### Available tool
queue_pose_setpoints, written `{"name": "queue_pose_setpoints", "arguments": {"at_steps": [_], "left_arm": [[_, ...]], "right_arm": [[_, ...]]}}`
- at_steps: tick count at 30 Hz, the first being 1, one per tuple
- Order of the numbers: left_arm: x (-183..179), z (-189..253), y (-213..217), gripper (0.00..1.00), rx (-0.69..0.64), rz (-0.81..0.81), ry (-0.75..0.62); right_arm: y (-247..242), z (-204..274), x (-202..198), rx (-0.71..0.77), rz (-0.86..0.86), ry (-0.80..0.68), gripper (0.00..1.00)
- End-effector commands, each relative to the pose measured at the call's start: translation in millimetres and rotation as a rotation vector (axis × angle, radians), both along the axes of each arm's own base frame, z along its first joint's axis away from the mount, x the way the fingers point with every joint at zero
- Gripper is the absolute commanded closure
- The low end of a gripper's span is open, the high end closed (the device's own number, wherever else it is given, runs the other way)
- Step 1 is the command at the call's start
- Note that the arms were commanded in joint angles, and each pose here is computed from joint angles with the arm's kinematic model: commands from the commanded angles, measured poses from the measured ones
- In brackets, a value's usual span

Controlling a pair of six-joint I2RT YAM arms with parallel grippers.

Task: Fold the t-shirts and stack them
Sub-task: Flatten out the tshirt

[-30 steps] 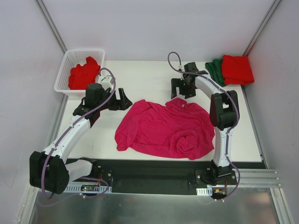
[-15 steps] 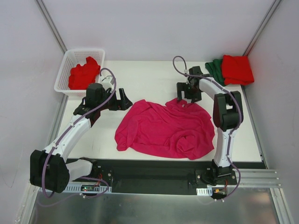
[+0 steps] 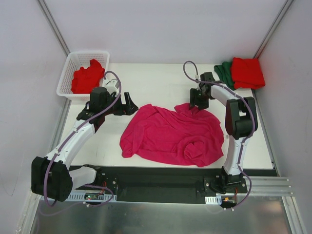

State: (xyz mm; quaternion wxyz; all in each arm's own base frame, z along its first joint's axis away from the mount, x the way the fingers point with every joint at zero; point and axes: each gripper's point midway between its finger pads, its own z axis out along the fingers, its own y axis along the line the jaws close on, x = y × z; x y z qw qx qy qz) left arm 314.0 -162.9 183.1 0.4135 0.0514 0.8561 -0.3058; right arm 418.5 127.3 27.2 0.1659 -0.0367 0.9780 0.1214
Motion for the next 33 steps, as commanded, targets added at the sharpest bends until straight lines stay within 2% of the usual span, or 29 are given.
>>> {"name": "queue_pose_setpoints", "arguments": {"at_steps": [1, 4, 10, 11, 12, 13, 16, 20, 33], "left_arm": [[0, 15, -1, 0.14, 0.001, -0.015, -0.060], [0, 16, -1, 0.14, -0.001, -0.015, -0.059], [2, 13, -1, 0.14, 0.002, -0.015, -0.052], [1, 13, -2, 0.14, 0.001, -0.018, -0.051], [2, 13, -1, 0.14, 0.001, -0.017, -0.051], [2, 13, -1, 0.14, 0.002, -0.015, -0.051], [1, 13, -2, 0.14, 0.002, -0.017, -0.052], [1, 14, -2, 0.14, -0.001, -0.019, -0.051], [1, 14, -3, 0.14, -0.006, -0.021, -0.048]], "right_arm": [[16, 0, -9, 0.073, 0.009, 0.035, 0.55], [16, 0, -9, 0.071, 0.008, 0.035, 0.69], [16, 3, -9, 0.073, 0.010, 0.031, 0.81], [16, 3, -10, 0.073, 0.010, 0.034, 0.78], [16, 2, -8, 0.072, 0.013, 0.033, 0.71], [15, 2, -9, 0.066, 0.011, 0.036, 0.54], [13, 1, -8, 0.060, 0.005, 0.033, 0.45], [10, 3, -8, 0.062, -0.019, 0.030, 0.41], [3, 17, -3, 0.174, -0.082, 0.000, 0.41]]}}
